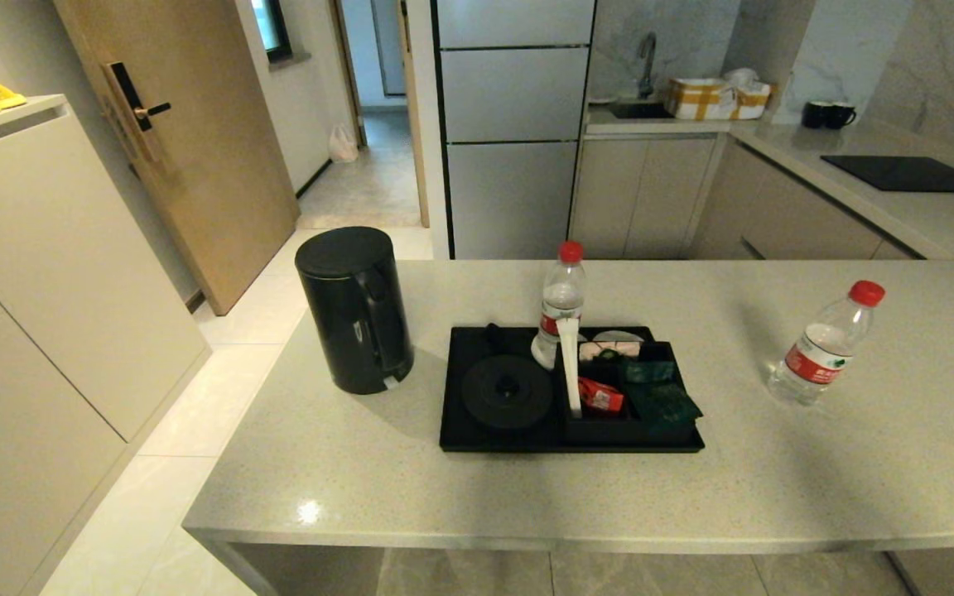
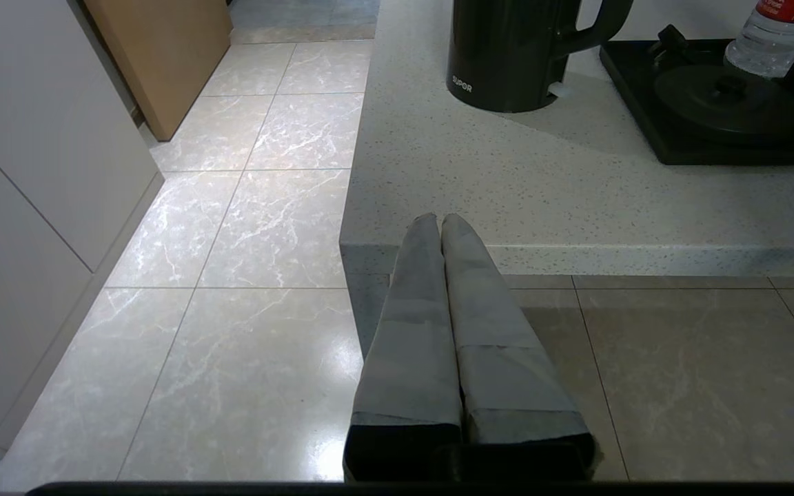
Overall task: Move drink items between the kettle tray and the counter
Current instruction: Return the bottled water to its original position
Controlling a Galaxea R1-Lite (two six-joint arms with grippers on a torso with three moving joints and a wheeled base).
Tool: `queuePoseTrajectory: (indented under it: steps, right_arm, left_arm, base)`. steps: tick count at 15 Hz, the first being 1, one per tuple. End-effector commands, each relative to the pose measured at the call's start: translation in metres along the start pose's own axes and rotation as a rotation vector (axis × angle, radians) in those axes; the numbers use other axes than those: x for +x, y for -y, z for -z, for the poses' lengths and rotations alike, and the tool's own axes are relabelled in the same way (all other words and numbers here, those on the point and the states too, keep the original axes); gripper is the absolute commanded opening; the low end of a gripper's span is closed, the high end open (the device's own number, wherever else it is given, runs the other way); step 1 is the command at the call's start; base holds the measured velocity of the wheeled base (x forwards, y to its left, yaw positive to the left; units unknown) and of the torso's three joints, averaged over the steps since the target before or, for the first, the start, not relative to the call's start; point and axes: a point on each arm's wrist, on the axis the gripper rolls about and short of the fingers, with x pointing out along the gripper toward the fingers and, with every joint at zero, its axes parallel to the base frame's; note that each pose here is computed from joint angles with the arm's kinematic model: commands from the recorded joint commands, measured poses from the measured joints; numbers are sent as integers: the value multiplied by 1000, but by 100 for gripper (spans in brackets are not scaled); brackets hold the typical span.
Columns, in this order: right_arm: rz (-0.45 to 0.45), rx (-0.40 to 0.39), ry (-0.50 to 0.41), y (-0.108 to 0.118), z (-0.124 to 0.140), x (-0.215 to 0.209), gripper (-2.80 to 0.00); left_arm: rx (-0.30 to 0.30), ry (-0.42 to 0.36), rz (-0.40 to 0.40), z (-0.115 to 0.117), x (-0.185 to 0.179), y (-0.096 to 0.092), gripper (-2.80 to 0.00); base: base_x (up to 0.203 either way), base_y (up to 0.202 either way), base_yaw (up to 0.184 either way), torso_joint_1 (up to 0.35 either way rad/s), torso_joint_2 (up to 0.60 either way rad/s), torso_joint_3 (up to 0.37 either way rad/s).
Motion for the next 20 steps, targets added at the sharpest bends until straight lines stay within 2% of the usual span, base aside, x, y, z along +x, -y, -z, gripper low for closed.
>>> queuePoseTrajectory:
  steps: [1,8,10,13,15,16,18,19,20]
  right_arm:
    - [0,-1,0,0,0,0,-280]
    - [2,-2,-21,0,-4,-2,-280]
    - [3,62,-23,0,-38,-3,-280]
    - [5,219,-41,-2,-135,15,-280]
    - [-15,269,-150,-3,-168,36,-280]
    - [-34,276,-270,-4,-172,47,-280]
    - [-45,243,-523,-5,-161,75,-280]
    - [-59,183,-612,-5,-152,90,0]
    - [-78,116,-660,-6,-139,107,0]
  left_arm:
    - [0,-1,0,0,0,0,-280]
    - [0,-1,0,0,0,0,-280]
    - [0,-1,0,0,0,0,-280]
    - [0,-1,0,0,0,0,-280]
    - [0,-1,0,0,0,0,-280]
    - [0,-1,0,0,0,0,-280]
    - [0,-1,0,0,0,0,-280]
    - [0,-1,0,0,0,0,-280]
    - [0,-1,0,0,0,0,-280]
  base:
    - [0,0,0,0,0,0]
    - [0,0,0,0,0,0]
    - [0,0,0,0,0,0]
    - [0,0,0,0,0,0]
    - [0,0,0,0,0,0]
    - [0,0,0,0,0,0]
    - [0,0,0,0,0,0]
    - [0,0,0,0,0,0]
    - [0,0,0,0,0,0]
